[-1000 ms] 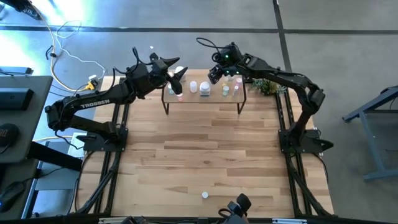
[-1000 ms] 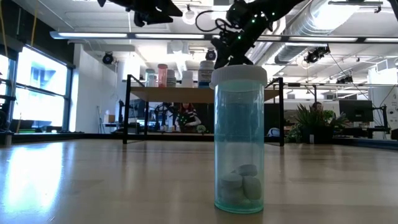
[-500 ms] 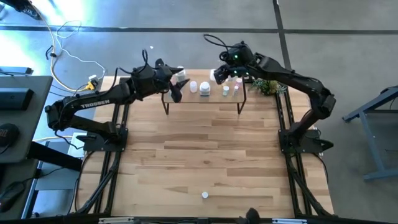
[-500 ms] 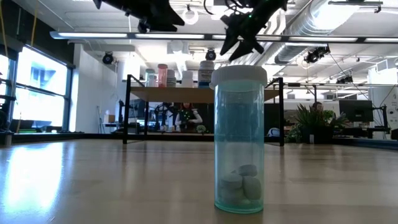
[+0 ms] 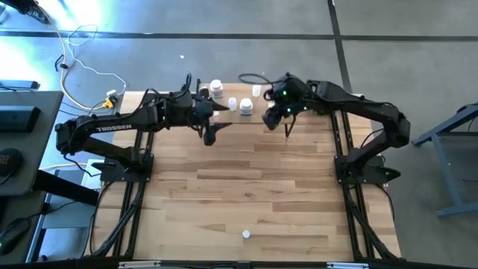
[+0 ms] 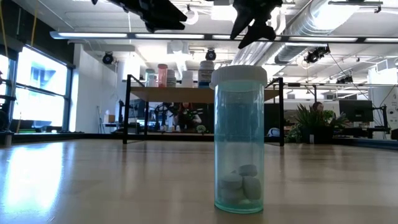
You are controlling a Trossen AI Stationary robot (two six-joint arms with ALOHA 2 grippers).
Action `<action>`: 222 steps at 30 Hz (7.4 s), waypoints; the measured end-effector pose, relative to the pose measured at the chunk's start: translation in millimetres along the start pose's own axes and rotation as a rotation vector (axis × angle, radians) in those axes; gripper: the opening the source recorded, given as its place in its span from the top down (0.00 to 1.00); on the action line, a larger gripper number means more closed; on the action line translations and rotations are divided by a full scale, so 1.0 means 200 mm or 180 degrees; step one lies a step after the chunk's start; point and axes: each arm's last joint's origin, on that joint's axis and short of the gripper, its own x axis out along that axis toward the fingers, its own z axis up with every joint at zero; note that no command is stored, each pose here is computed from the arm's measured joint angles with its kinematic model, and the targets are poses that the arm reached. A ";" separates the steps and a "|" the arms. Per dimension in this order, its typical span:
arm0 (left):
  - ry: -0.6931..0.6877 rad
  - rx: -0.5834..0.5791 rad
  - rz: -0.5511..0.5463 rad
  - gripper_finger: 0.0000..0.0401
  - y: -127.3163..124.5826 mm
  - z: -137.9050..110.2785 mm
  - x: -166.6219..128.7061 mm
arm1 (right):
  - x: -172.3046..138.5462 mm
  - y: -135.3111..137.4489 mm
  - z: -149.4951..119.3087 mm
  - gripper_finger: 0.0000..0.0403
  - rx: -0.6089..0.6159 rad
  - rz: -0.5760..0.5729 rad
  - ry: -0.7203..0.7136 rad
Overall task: Pick and place medicine bottles onto shelf by color
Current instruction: Put the blue pill bottle on the shelf
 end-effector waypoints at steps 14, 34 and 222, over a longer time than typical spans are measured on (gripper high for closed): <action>0.0112 -0.0343 -0.0471 0.37 -0.21 0.01 -0.01 | -0.04 0.27 -0.25 0.51 -0.0476 0.0224 0.0777; 0.1039 -0.1372 -0.1133 0.37 -0.70 -0.07 -0.18 | -0.19 0.69 -0.61 0.51 -0.1430 0.1041 0.1114; 0.0367 -0.0655 -0.0751 0.37 0.11 -0.07 -0.14 | 0.28 -0.17 0.12 0.75 -0.1433 -0.0541 -0.0027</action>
